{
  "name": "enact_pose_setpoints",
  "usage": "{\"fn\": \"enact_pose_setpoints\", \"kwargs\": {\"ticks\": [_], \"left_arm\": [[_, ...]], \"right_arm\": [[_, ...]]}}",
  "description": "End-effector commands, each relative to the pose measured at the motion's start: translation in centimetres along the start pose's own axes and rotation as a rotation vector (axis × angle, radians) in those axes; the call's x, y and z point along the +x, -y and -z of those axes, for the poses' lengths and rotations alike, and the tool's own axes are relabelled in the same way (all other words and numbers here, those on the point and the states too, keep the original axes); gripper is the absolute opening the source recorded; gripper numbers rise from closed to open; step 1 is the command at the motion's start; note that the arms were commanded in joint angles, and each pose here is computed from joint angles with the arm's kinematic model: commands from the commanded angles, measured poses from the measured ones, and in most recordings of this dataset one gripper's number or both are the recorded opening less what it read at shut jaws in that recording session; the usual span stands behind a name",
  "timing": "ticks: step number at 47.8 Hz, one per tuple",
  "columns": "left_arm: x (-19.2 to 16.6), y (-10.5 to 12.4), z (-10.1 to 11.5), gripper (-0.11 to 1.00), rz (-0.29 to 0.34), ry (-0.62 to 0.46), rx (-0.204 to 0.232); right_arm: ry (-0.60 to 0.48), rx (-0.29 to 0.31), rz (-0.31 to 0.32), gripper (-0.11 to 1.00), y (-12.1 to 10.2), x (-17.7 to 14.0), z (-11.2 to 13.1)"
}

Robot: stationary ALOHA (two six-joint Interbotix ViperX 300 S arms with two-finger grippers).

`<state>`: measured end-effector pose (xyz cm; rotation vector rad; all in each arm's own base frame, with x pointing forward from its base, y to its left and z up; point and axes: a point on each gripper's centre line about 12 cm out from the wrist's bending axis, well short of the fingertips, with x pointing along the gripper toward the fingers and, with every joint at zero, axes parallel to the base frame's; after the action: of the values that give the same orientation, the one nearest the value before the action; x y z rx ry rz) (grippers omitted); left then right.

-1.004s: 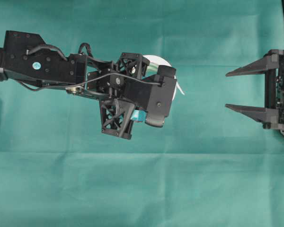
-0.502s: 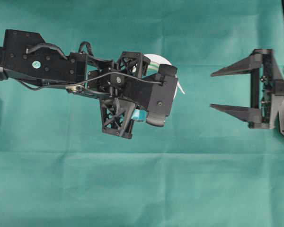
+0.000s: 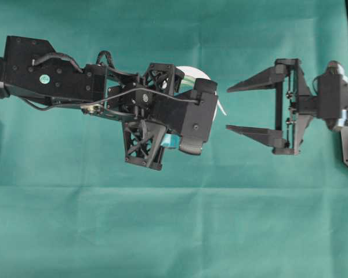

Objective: Peel off the duct tape with your right arm.
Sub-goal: 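Move the right gripper left toward the tape's loose end tab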

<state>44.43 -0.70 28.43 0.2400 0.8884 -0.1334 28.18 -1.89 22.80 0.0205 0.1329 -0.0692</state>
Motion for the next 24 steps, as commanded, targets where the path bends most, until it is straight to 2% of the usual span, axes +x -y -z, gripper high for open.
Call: {"fn": "enact_pose_setpoints", "kwargs": {"ticks": [1,17,21,24], "left_arm": [[-1.87,-0.24,-1.43,0.23,-0.016,0.061,0.006],[-1.83,-0.16,-1.38,0.23,-0.014,0.058,0.008],[-1.87,-0.05,-1.48,0.23,-0.013,0.062,0.01],[-1.83,0.04,-1.43,0.23,-0.011,0.059,0.011]], "right_arm": [[0.029,0.002,0.012,0.76,0.31,0.76,-1.0],[0.056,0.003,0.018,0.73,0.5,1.23,-1.23],[0.054,0.003,0.018,0.64,0.5,1.19,-1.19],[0.054,0.003,0.018,0.52,0.5,1.19,-1.19]]}}
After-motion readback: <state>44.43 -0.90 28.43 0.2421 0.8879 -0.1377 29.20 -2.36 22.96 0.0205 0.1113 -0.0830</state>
